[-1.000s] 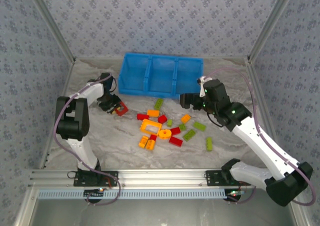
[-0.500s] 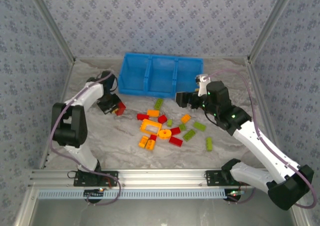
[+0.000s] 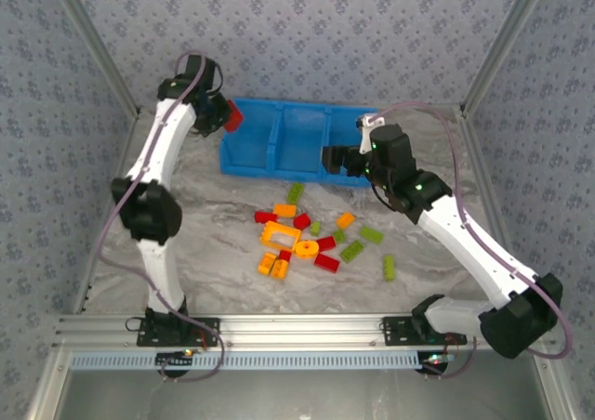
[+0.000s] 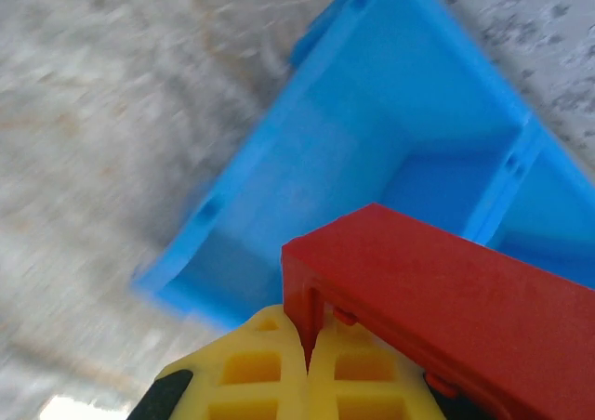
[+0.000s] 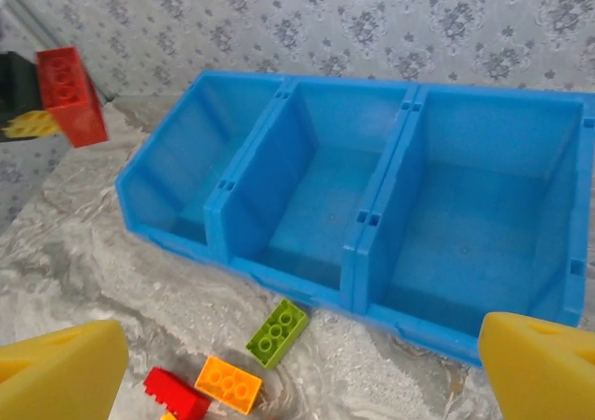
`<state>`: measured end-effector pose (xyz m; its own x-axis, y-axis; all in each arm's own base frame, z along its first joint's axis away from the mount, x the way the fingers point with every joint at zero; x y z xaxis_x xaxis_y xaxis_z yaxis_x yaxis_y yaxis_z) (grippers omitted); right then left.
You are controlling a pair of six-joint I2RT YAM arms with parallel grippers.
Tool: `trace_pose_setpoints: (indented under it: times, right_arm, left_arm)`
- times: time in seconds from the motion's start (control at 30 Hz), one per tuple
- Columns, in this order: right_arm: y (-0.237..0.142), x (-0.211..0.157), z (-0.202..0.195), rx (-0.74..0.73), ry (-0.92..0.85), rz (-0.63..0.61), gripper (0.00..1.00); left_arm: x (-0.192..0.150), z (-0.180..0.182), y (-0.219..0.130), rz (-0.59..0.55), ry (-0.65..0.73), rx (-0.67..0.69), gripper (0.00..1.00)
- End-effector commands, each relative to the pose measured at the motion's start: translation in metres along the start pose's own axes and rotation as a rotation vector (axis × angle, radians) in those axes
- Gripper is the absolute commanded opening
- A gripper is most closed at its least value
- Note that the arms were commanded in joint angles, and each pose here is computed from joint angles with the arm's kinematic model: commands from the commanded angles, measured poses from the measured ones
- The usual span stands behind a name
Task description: Sort the legos into containers by color
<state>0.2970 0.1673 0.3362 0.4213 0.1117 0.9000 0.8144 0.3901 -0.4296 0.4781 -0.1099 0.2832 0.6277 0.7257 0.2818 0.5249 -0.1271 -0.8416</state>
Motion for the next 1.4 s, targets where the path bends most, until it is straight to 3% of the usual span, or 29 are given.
trace_pose_setpoints:
  times: [0.0, 0.23, 0.47, 0.7, 0.83, 1.1, 1.27, 1.37]
  right_arm:
    - [0.002, 0.017, -0.011, -0.049, 0.066, -0.035, 1.00]
    - [0.006, 0.028, -0.026, -0.071, 0.139, -0.058, 1.00]
    - [0.004, 0.018, -0.028, -0.084, 0.153, -0.031, 1.00]
    - [0.004, 0.015, -0.029, -0.089, 0.166, -0.026, 1.00]
    - [0.004, 0.013, -0.030, -0.098, 0.173, -0.021, 1.00]
    - [0.005, 0.002, -0.032, -0.127, 0.180, 0.033, 1.00]
    - [0.003, -0.009, -0.033, -0.150, 0.146, 0.092, 1.00]
    - [-0.001, -0.018, -0.034, -0.168, 0.121, 0.118, 1.00]
  left_arm:
    - [-0.008, -0.019, 0.033, 0.047, 0.045, 0.022, 0.00]
    - [-0.016, -0.018, 0.086, 0.073, 0.024, 0.069, 0.00]
    - [-0.030, -0.013, 0.105, 0.112, 0.050, 0.097, 0.00]
    - [-0.049, 0.012, 0.127, 0.148, 0.055, 0.240, 0.00]
    - [-0.051, 0.014, 0.131, 0.154, 0.052, 0.250, 0.00]
    - [-0.060, 0.019, 0.137, 0.185, 0.064, 0.280, 0.12]
    - [-0.061, 0.016, 0.131, 0.197, 0.079, 0.266, 0.24]
    - [-0.060, 0.013, 0.126, 0.189, 0.091, 0.253, 0.25]
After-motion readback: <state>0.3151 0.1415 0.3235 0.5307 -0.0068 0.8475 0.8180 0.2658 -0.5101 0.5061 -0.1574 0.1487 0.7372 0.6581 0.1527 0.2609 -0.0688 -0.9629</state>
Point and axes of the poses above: each hand's point on the last joint's axis, 136 mm out from that joint toward the fingers, its own y axis out along the fingers, its own z axis along the line the jaws close on, x = y × z, the point moved 7 cm from there along -y, back along the fingers, and after that the axes turned 12 degrees about -y, right-handed, at the moved point
